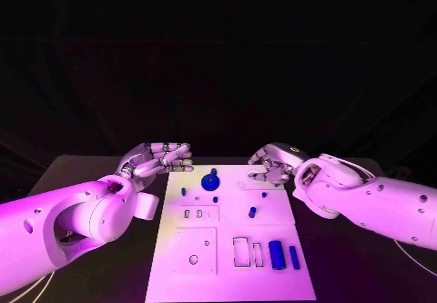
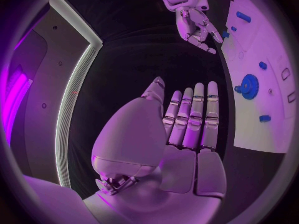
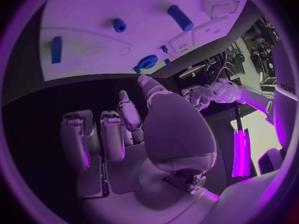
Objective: Assemble the parts on the task board
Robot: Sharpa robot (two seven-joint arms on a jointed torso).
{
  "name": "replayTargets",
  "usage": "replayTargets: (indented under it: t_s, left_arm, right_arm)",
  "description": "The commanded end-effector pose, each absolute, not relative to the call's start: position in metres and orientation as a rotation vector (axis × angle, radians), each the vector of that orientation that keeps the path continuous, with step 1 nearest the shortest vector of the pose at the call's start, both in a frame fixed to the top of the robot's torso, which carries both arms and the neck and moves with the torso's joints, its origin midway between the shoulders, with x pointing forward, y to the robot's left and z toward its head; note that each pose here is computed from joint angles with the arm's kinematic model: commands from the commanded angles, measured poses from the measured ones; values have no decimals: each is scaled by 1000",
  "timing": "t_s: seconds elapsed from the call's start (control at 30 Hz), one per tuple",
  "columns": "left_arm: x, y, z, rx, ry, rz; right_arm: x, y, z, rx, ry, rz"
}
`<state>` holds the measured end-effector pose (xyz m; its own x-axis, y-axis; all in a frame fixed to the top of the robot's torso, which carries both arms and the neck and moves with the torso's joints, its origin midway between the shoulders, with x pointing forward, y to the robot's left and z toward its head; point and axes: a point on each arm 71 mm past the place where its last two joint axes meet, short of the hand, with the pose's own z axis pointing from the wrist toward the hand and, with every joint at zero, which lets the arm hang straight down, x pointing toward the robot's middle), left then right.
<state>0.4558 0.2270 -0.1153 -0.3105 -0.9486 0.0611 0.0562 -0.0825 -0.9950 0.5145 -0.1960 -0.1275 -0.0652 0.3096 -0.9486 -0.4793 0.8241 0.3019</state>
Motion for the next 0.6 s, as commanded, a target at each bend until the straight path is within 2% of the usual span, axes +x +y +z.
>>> replayTargets:
  t_s: [0.03,0.3,0.6]
  left_arm:
    - [457,226,-114,-1035,1345,-1548]
    - [460,227,-116,-1038,1343,-1542]
    - [462,227,-118,-1041,1343,-1536]
  right_arm:
    - [513,-217,-129,-93,1566,807]
    - [520,-266,-136,-24,1592,756]
    - [528,-277,-150,14,1609,712]
